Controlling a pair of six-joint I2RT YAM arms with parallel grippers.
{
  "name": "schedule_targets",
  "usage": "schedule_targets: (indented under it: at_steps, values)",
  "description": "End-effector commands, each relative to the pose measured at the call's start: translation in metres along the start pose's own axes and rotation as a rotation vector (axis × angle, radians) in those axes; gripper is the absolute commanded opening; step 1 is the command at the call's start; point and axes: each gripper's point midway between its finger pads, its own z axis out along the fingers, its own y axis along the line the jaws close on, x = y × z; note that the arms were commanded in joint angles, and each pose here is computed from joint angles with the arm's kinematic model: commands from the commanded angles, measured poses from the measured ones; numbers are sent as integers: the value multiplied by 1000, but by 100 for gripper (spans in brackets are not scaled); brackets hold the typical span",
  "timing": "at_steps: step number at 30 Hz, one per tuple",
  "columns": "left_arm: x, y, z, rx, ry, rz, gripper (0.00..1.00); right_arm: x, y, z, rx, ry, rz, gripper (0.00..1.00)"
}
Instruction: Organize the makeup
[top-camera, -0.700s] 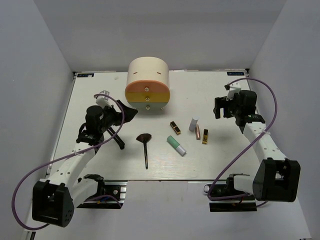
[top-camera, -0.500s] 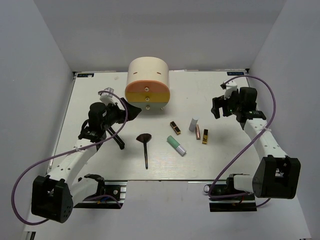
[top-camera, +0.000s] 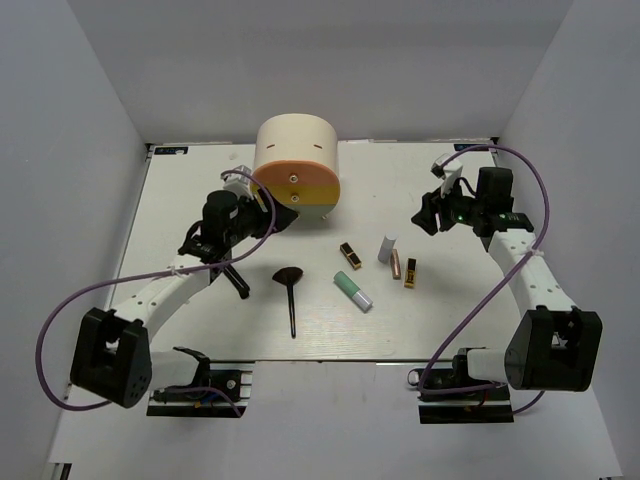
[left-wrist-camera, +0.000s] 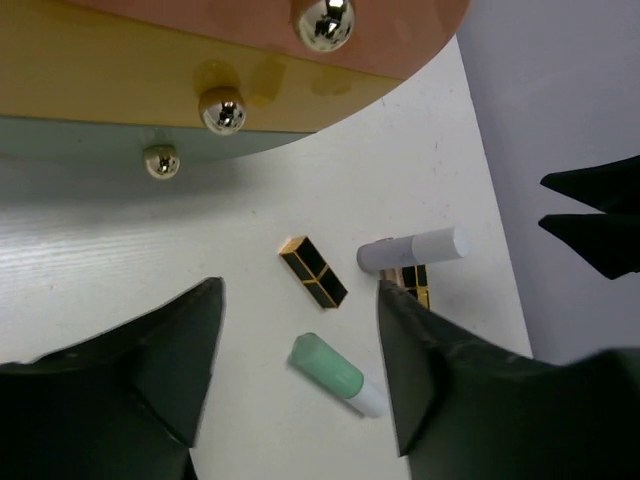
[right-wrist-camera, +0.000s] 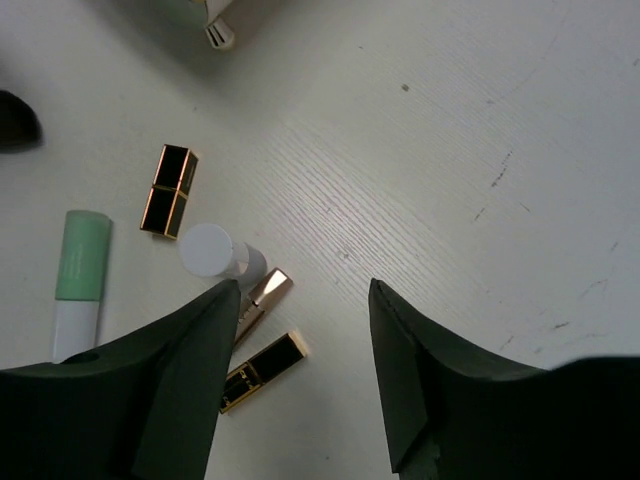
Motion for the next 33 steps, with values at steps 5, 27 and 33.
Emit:
schedule_targets:
  at_steps: [5,27,33]
  values:
    - [-44,-18,28,-23,-113,-1,80,-18,7,4,-59,-66,16,73]
    - [-84,-14,77,-112,-183,5,58,-3,13,7,-72,-54,27,74]
    - [-84,-15,73,-106,-189,0,41,-2,15,8,-79,-53,31,74]
